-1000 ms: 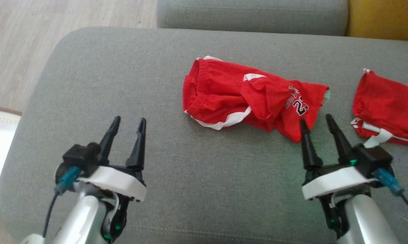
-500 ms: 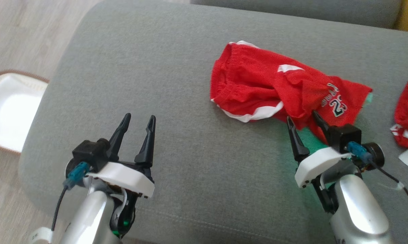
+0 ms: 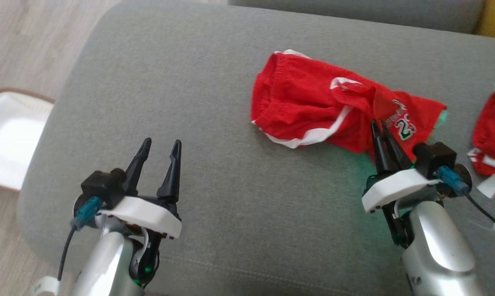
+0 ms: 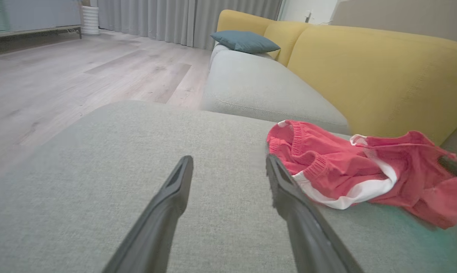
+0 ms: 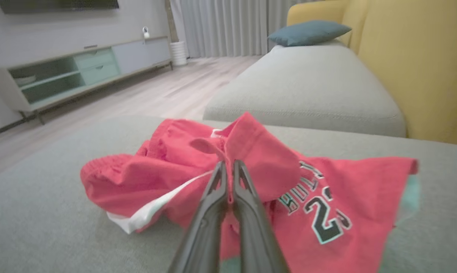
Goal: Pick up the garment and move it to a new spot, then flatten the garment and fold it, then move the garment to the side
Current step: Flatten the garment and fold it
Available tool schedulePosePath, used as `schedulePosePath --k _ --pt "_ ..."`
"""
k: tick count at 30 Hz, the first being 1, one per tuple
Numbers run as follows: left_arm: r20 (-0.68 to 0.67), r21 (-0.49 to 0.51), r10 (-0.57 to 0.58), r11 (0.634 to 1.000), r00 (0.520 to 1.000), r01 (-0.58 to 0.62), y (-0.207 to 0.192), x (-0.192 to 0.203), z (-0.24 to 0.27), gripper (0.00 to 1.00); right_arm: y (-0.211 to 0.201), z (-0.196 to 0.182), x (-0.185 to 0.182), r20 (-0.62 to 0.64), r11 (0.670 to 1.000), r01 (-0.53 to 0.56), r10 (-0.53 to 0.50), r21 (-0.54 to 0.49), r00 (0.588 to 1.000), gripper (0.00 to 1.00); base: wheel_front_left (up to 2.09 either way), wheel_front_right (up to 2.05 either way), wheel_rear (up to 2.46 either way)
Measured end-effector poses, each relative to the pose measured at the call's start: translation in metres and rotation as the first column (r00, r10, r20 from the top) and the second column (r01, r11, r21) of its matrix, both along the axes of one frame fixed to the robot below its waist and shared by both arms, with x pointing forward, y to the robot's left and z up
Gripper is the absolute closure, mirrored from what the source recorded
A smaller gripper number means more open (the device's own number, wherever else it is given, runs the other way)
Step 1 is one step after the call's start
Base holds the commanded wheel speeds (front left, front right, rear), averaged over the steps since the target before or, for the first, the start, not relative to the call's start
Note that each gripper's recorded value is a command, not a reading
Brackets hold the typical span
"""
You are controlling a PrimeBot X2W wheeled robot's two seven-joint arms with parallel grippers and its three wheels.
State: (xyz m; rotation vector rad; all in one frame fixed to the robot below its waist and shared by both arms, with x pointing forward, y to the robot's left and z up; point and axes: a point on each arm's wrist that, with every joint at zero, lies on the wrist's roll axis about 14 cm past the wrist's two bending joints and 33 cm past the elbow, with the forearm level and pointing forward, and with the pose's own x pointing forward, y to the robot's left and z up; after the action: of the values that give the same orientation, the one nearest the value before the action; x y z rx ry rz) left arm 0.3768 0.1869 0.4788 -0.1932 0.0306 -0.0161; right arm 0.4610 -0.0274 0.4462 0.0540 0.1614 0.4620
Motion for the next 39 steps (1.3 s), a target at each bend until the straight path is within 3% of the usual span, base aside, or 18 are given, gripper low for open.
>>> schedulePosePath --k 8,20,21,22,29,33,39 --pt "0.037 -0.002 -0.090 0.996 0.995 0.090 -0.028 0.012 0.010 0.00 -0.027 0.023 -0.030 0.074 0.998 0.053 -0.055 0.041 0.996 1.00 0.00 0.00 0.00" --pt "0.062 -0.011 -0.206 0.978 0.977 0.207 -0.070 0.020 0.017 0.00 -0.094 -0.002 -0.082 0.007 0.984 0.089 -0.089 -0.153 0.996 1.00 0.00 0.00 0.00" --pt "0.059 -0.013 -0.215 0.976 0.975 0.216 -0.072 0.018 0.016 0.00 -0.101 -0.006 -0.084 -0.008 0.981 0.101 -0.104 -0.166 0.995 0.71 0.00 0.00 0.00" --pt "0.053 -0.013 -0.218 0.976 0.974 0.219 -0.073 0.017 0.014 0.00 -0.109 -0.011 -0.087 -0.032 0.976 0.118 -0.126 -0.181 0.992 0.00 0.00 0.00 0.00" --pt "0.053 -0.006 -0.224 0.974 0.973 0.225 -0.075 0.013 0.014 0.00 -0.152 -0.016 -0.085 -0.050 0.940 0.247 -0.265 -0.236 0.963 0.00 0.00 0.00 0.00" --pt "0.052 -0.007 -0.222 0.975 0.974 0.222 -0.073 0.010 0.014 0.00 -0.144 0.006 -0.077 0.014 0.941 0.308 -0.309 -0.137 0.951 0.00 0.00 0.00 0.00" --pt "0.058 -0.010 -0.215 0.976 0.975 0.216 -0.071 0.008 0.016 0.00 -0.127 0.046 -0.070 0.134 0.948 0.317 -0.316 0.016 0.939 0.00 0.00 0.00 0.00"
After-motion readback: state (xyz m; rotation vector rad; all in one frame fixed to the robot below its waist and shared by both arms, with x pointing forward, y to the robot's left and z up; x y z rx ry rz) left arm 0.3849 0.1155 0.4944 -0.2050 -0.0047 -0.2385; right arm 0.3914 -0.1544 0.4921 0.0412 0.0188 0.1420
